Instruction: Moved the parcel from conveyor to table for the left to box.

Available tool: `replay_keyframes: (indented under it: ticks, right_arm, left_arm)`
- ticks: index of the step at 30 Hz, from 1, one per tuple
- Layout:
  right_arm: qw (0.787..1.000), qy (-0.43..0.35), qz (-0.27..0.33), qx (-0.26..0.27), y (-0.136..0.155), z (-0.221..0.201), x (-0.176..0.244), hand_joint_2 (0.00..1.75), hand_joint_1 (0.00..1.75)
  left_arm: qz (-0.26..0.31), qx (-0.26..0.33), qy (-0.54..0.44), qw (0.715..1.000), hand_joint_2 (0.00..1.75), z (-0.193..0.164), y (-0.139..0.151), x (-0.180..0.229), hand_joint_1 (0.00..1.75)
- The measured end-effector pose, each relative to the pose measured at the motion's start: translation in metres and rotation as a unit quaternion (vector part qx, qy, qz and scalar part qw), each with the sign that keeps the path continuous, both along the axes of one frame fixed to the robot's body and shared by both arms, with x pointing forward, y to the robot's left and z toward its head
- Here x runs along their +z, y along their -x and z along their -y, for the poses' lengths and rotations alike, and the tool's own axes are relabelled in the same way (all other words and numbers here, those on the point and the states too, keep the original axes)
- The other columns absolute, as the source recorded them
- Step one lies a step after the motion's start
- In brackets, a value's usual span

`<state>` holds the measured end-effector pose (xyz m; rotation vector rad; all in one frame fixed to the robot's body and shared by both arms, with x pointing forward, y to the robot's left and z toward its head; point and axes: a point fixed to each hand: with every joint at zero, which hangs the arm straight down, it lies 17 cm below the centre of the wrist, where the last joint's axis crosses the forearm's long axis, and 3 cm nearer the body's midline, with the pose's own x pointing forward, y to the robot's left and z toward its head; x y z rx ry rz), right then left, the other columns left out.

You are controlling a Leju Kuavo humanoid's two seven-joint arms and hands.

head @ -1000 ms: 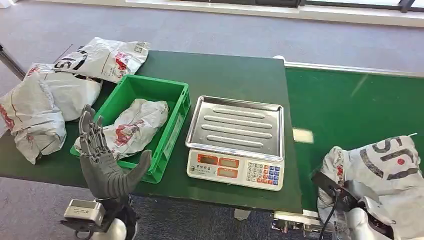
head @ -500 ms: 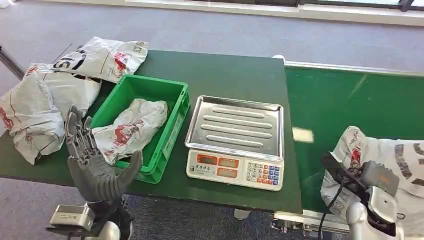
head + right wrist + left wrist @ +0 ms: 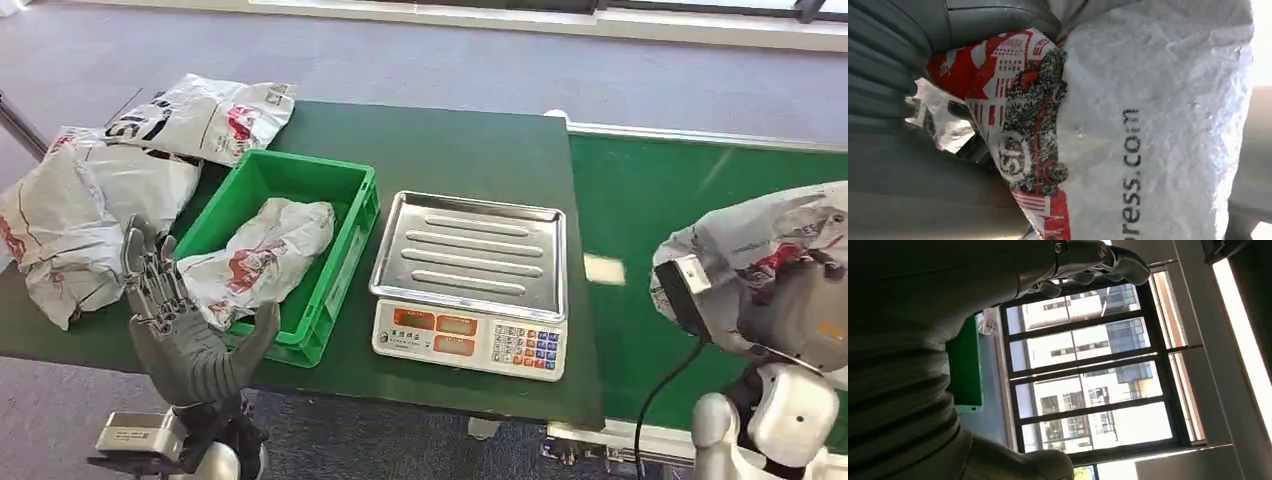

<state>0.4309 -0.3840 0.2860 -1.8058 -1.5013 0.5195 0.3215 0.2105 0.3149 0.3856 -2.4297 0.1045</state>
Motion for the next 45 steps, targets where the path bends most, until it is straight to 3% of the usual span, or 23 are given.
replay_keyframes:
  ticks: [4,9,14,20,25,29,35,36,45]
  right_arm:
    - [1.000,-0.001,0.019,0.011,0.004,-0.009,0.010,1.75,1.75]
    - [0.994,-0.018,0.004,0.112,-0.020,-0.067,0.008,1.75,1.75]
    - [0.986,-0.022,-0.003,0.164,-0.031,-0.108,0.007,1.75,1.75]
    - [0.951,-0.053,-0.051,0.299,-0.056,-0.187,-0.006,1.75,1.75]
    - [0.904,-0.091,-0.095,0.406,-0.081,-0.288,-0.014,1.75,1.75]
    - [0.877,-0.093,-0.121,0.456,-0.079,-0.338,-0.017,1.75,1.75]
    - [0.860,-0.090,-0.139,0.482,-0.072,-0.366,-0.025,1.75,1.75]
    - [0.858,-0.091,-0.142,0.484,-0.072,-0.368,-0.026,1.75,0.00]
    - [0.844,-0.108,-0.167,0.499,-0.070,-0.378,-0.042,1.75,0.00]
  left_arm:
    - [-0.003,0.000,0.000,1.000,1.75,0.000,-0.001,-0.002,0.00]
    - [-0.006,-0.001,0.006,1.000,1.75,0.001,-0.005,-0.008,0.00]
    - [-0.011,-0.003,0.006,1.000,1.75,0.003,-0.007,-0.013,0.00]
    - [-0.007,-0.023,0.009,1.000,1.75,0.013,-0.012,-0.014,0.00]
    - [-0.006,-0.038,0.004,0.999,1.75,0.028,-0.017,-0.017,0.00]
    - [-0.011,-0.039,0.006,0.999,1.75,0.028,-0.019,-0.017,0.00]
    - [-0.011,-0.036,0.006,0.999,1.75,0.028,-0.020,-0.017,0.00]
    - [-0.011,-0.036,0.006,0.999,1.75,0.028,-0.020,-0.017,0.00]
    - [-0.007,-0.042,0.004,0.999,1.75,0.033,-0.018,-0.015,0.00]
